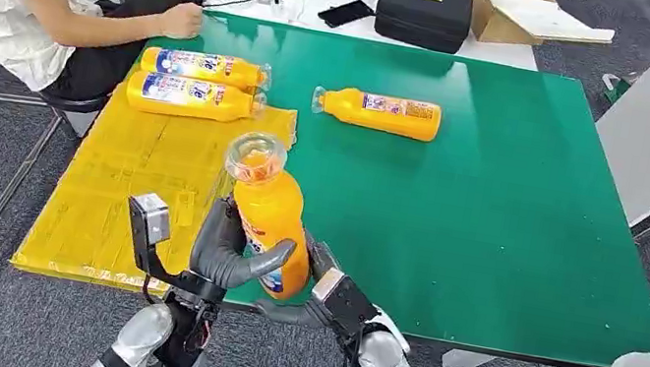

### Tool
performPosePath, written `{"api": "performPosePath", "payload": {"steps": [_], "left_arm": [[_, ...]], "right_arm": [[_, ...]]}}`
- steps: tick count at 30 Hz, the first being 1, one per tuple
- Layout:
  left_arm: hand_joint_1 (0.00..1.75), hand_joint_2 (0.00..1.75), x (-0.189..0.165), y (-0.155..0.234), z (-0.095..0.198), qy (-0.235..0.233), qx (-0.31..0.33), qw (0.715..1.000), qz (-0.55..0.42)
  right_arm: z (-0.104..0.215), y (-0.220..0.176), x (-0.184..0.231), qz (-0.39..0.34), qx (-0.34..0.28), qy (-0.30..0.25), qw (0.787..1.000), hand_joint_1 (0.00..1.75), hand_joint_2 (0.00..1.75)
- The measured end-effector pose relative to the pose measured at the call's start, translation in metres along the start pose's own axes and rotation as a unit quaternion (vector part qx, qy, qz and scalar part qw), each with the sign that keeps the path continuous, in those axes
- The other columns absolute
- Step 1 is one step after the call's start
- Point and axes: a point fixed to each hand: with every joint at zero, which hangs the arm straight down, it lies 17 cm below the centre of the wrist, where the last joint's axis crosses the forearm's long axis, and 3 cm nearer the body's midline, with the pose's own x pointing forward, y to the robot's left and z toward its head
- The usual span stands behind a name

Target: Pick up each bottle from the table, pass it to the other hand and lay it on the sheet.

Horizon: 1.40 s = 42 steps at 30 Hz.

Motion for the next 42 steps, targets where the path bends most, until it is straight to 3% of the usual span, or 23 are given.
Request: {"api": "performPosePath", "payload": {"steps": [3,4,9,12,15,16,18,22,25,27,33,39,42], "left_arm": [[1.75,1.75,-0.003,0.002,0.001,0.005,0.004,1.0,-0.006],[1.75,1.75,-0.005,0.004,0.001,0.008,0.007,1.0,-0.019],[1.75,1.75,-0.014,0.026,0.007,0.018,0.039,0.988,-0.149],[1.75,1.75,0.0,0.059,0.016,-0.003,0.078,0.944,-0.321],[1.75,1.75,0.02,0.09,0.025,-0.016,0.098,0.905,-0.414],[1.75,1.75,0.026,0.099,0.027,-0.017,0.104,0.9,-0.423],[1.75,1.75,0.034,0.11,0.029,-0.019,0.111,0.881,-0.459],[1.75,1.75,0.042,0.141,0.037,-0.006,0.079,0.8,-0.595],[1.75,1.75,0.047,0.177,0.043,0.017,0.069,0.762,-0.644],[1.75,1.75,0.051,0.194,0.046,0.028,0.073,0.752,-0.655],[1.75,1.75,0.057,0.215,0.049,0.037,0.078,0.736,-0.671],[1.75,1.75,0.055,0.222,0.05,0.046,0.072,0.727,-0.681],[1.75,1.75,0.033,0.234,0.051,0.088,0.043,0.73,-0.676]], "right_arm": [[0.0,-0.001,0.0,0.003,-0.004,0.001,1.0,0.0,1.75],[0.0,-0.003,-0.001,0.014,-0.011,0.003,1.0,0.0,0.0],[0.012,-0.034,-0.011,0.109,-0.098,0.024,0.989,0.0,0.0],[0.043,-0.087,0.003,0.214,-0.235,-0.002,0.948,0.0,0.0],[0.088,-0.137,0.029,0.247,-0.361,-0.023,0.899,0.0,0.0],[0.099,-0.146,0.031,0.25,-0.377,-0.02,0.892,0.0,1.75],[0.119,-0.163,0.041,0.259,-0.419,-0.02,0.87,0.0,1.75],[0.163,-0.204,0.104,0.29,-0.52,-0.065,0.801,0.0,1.75],[0.202,-0.231,0.144,0.3,-0.578,-0.093,0.753,0.0,1.75],[0.217,-0.239,0.163,0.308,-0.596,-0.107,0.734,0.0,1.75],[0.236,-0.246,0.191,0.32,-0.619,-0.13,0.706,0.0,1.75],[0.243,-0.248,0.199,0.316,-0.63,-0.137,0.696,0.0,1.75],[0.247,-0.254,0.192,0.27,-0.64,-0.143,0.705,0.0,1.75]]}}
